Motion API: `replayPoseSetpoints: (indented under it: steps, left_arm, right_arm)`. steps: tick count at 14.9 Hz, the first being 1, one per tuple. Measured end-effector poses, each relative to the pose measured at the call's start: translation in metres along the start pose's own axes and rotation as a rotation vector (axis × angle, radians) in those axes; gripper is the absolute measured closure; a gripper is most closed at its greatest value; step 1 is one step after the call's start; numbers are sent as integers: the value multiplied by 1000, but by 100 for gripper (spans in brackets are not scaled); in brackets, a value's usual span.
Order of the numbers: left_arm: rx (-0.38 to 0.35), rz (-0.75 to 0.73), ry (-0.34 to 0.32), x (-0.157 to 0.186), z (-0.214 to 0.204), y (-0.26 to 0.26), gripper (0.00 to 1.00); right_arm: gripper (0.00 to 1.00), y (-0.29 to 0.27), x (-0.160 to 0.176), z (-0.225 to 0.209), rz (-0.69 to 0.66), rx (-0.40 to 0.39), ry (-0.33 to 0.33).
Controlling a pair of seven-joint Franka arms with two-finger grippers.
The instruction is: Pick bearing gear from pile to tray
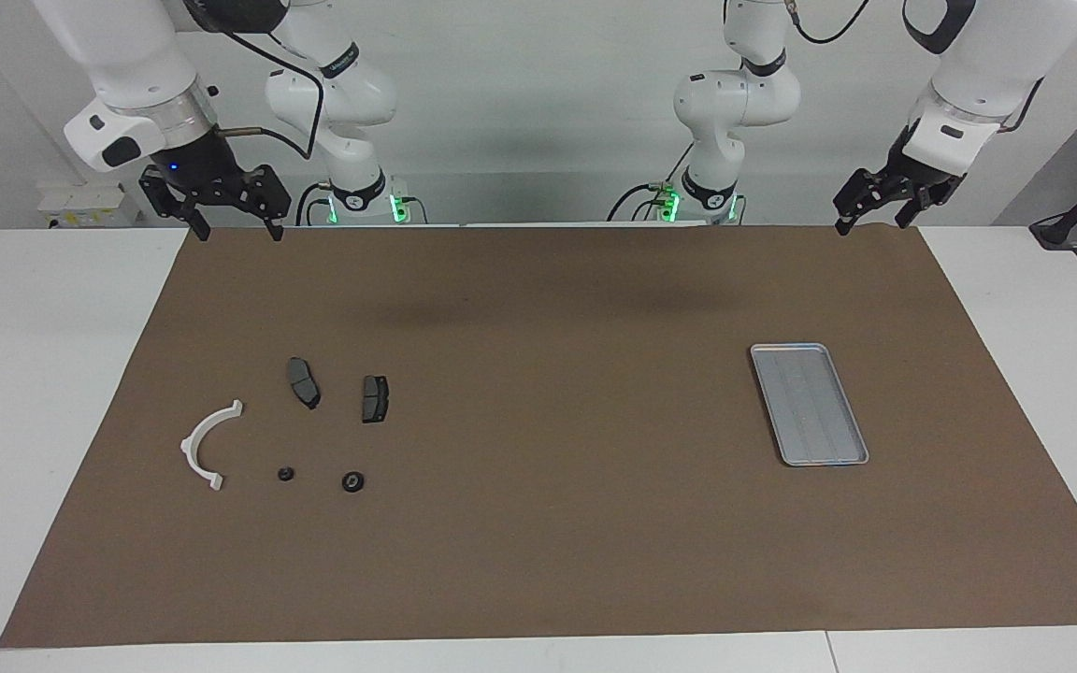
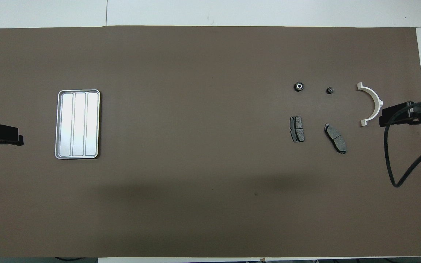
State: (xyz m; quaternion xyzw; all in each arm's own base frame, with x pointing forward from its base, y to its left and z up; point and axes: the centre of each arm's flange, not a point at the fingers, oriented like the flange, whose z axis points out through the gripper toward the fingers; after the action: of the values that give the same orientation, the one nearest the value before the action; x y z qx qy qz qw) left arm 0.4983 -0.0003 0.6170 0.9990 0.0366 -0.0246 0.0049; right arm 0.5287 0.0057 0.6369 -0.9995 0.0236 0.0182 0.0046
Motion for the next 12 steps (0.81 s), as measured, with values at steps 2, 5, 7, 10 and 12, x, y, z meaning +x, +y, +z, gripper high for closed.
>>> replayPoseSetpoints:
  steps: [2, 5, 7, 10, 12]
  left_arm:
    - [0, 0, 0, 0, 0, 0, 0]
    - [0, 0, 0, 0, 0, 0, 0]
    - [0, 0, 0, 0, 0, 0, 0]
    - [0, 0, 0, 0, 0, 0, 0]
    - [0, 0, 0, 0, 0, 0, 0]
  right_arm:
    - [0, 0, 0, 0, 0, 0, 0]
    - [0, 0, 0, 0, 0, 0, 1]
    - [0, -1, 0, 0, -1, 0, 1]
    - [0, -1, -1, -2, -1, 0, 3]
    - [0, -1, -2, -3, -1, 0, 5]
